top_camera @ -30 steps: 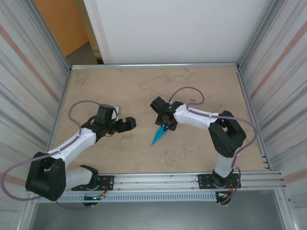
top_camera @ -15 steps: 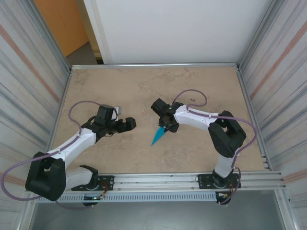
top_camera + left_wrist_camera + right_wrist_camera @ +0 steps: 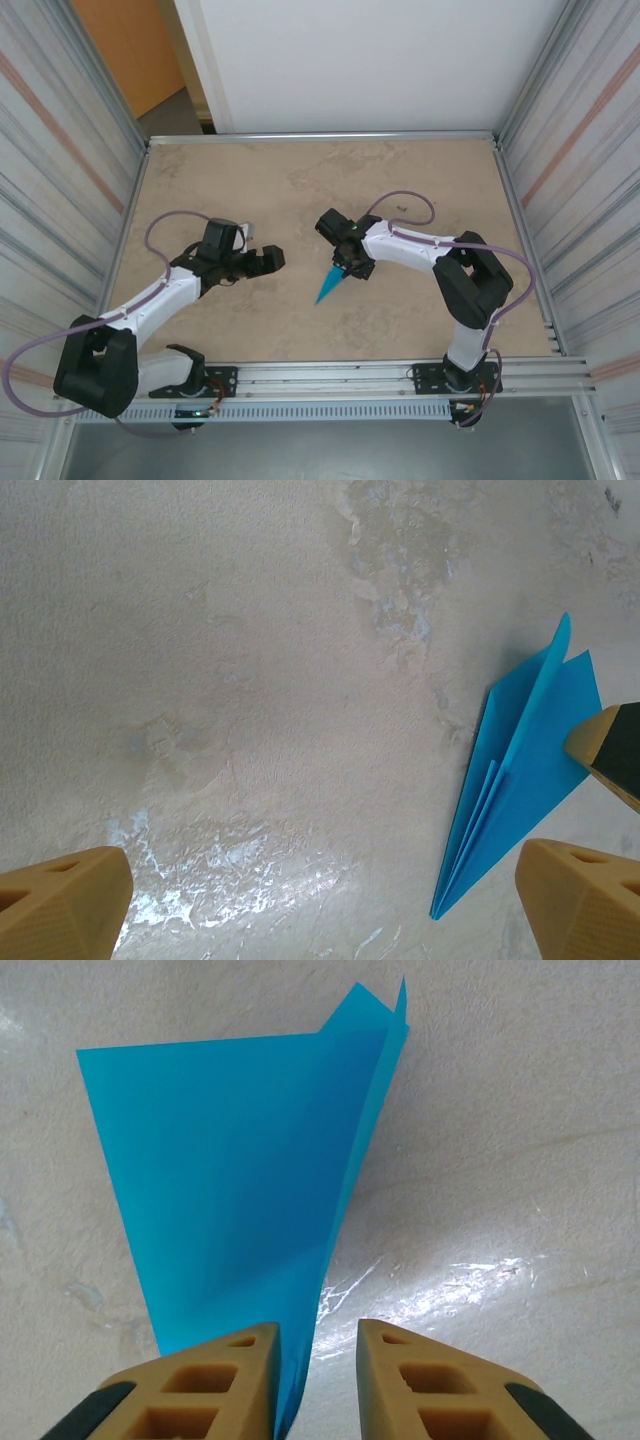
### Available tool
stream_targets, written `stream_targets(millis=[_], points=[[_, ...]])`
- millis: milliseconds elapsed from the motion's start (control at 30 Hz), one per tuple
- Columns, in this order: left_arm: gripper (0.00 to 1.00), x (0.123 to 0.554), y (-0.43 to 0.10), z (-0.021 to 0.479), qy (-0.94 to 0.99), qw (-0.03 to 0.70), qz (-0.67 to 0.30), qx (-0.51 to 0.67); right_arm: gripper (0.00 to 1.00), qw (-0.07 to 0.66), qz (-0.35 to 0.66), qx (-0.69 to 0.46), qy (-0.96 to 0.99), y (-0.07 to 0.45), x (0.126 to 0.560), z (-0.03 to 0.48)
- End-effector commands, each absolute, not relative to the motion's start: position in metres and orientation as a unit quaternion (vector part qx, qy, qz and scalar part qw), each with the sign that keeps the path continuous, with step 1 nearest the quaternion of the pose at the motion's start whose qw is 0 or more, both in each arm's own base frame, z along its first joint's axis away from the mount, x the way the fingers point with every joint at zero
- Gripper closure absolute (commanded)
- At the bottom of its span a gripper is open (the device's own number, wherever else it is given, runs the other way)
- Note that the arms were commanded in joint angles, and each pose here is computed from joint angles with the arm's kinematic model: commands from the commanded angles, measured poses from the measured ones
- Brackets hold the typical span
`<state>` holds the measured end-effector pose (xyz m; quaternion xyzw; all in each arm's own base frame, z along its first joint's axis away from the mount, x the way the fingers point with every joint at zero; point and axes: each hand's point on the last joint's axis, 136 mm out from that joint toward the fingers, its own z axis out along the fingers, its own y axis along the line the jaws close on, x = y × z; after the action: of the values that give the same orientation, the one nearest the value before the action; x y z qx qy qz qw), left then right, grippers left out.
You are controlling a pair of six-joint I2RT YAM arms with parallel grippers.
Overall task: Fold a paper plane with a square sheet of paper (pick it up from the middle)
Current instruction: Turn over a paper plane at the center of the table.
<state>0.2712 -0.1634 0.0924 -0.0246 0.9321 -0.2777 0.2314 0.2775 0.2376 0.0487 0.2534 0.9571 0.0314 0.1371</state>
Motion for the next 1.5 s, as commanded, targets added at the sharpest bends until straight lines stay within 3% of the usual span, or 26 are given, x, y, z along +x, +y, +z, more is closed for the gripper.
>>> stream_targets(millis=[0,433,767,967,1133,1467], points=[[0.01,0.274,-0.165,0.097,0.927,0.237,-0.29,-0.029,0.78,0.129,0.009,0.264,0.956,0.229,0.267,0.044],[0.02,0.291,-0.166,0.108,0.916,0.247,-0.309,-0.07,0.99,0.194,0.063,0.203,0.958,0.239,0.29,0.088],[0.04,0.316,-0.145,0.113,0.897,0.247,-0.339,-0.14,0.99,0.208,0.327,0.002,0.922,0.344,0.325,0.149],[0.06,0.316,-0.14,0.108,0.902,0.241,-0.325,-0.15,0.99,0.167,0.419,-0.028,0.892,0.368,0.334,0.136],[0.14,0.314,-0.145,0.096,0.903,0.228,-0.334,-0.148,0.99,0.131,0.444,-0.016,0.886,0.361,0.336,0.103],[0.38,0.307,-0.171,0.078,0.895,0.177,-0.39,-0.124,0.98,0.099,0.431,0.017,0.897,0.327,0.331,0.048]])
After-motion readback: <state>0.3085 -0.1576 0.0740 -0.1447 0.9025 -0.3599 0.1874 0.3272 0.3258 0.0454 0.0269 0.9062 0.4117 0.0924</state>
